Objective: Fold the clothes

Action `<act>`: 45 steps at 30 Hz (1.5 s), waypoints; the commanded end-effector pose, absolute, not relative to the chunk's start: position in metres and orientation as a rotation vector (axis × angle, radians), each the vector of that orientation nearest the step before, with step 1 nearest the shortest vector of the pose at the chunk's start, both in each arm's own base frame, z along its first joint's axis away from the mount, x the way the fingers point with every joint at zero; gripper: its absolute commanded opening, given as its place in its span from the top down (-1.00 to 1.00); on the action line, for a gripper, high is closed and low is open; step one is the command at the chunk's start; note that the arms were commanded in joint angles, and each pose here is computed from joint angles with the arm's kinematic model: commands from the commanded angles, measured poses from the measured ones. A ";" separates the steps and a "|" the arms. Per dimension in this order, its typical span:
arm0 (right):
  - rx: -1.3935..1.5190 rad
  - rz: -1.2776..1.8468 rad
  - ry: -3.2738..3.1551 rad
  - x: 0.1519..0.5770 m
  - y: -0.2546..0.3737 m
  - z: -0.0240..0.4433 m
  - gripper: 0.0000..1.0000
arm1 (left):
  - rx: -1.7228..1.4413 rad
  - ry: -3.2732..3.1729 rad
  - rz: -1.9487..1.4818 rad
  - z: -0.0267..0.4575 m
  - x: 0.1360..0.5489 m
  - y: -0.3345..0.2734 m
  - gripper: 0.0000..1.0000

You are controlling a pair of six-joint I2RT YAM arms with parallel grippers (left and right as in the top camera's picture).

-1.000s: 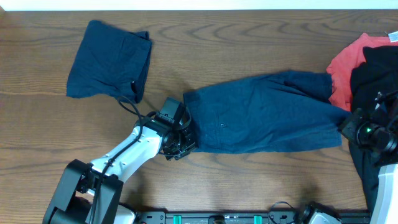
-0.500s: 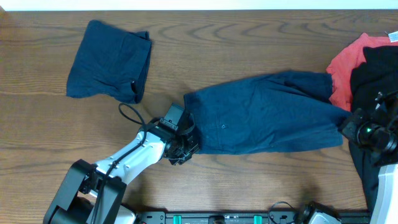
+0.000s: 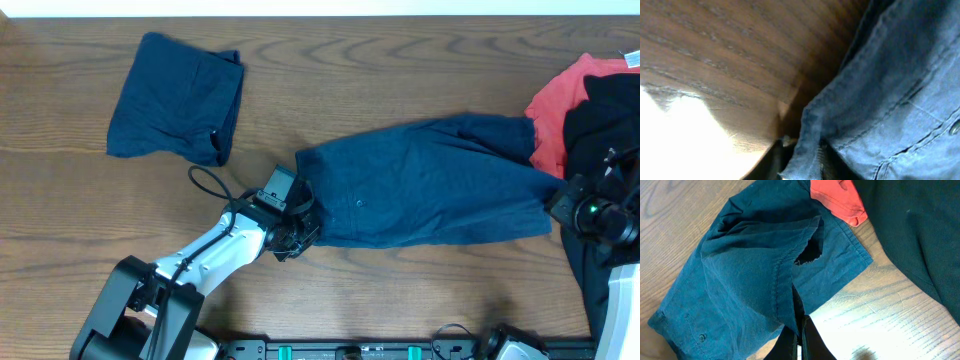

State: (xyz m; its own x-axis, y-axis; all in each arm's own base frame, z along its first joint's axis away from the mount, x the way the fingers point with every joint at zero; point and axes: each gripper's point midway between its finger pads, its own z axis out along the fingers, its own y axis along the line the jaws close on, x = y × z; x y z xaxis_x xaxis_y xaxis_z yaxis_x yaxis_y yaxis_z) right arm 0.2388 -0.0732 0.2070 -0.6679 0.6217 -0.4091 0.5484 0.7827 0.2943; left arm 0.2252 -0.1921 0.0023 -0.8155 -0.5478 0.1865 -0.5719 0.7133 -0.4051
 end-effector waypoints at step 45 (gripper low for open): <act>0.755 0.258 2.185 0.286 -0.076 0.322 0.97 | 0.152 -3.658 0.199 0.209 0.247 -0.104 0.88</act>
